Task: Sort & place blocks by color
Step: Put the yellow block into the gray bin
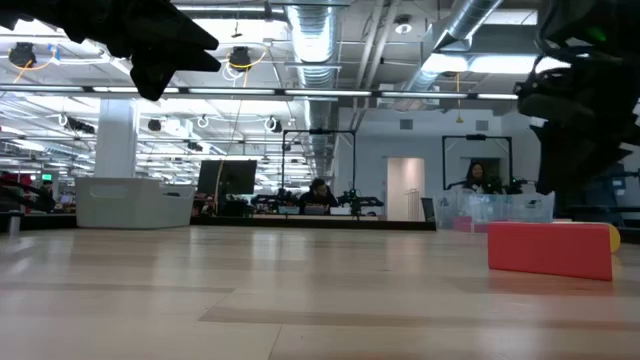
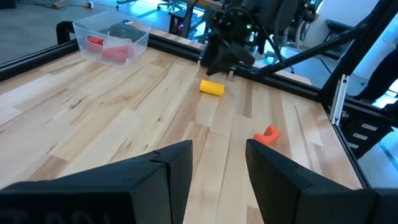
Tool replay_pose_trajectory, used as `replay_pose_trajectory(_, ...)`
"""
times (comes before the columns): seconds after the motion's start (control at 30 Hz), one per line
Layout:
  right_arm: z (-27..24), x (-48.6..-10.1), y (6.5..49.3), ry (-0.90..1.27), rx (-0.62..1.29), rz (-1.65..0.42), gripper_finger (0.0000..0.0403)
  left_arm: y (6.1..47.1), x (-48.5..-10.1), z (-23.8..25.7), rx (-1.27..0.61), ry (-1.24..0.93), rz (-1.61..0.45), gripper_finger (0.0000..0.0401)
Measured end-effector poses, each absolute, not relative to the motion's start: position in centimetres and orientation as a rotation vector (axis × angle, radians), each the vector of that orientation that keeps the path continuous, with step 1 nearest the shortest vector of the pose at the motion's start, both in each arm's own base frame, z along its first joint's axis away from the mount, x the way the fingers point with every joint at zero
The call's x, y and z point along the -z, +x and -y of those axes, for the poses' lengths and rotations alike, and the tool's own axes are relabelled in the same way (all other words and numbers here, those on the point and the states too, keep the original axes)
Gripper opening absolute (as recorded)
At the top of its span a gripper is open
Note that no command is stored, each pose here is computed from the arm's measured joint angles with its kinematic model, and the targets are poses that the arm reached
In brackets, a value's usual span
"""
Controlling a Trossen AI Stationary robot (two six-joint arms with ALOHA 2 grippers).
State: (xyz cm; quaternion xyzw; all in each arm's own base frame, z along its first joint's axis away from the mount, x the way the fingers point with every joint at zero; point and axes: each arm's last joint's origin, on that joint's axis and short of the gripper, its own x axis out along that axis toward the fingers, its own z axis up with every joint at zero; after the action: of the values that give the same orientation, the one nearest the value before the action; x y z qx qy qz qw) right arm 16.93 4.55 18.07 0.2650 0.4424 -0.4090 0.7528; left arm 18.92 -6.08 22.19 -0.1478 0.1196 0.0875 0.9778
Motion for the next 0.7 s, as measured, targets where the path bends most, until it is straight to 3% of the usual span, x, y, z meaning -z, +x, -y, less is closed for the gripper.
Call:
replay_pose_trajectory(0.27,-4.2,-17.4,15.2,0.664,0.982,-1.059,0.0260,18.9,-22.2,6.1,-0.177,-0.300,-0.237,0.0135)
replay_pose_trajectory(0.7,-5.1,-15.7,17.2,0.701,0.925,-1.106,0.0259,18.9,-22.3,6.1,-0.176,-0.303,-0.231,0.0135)
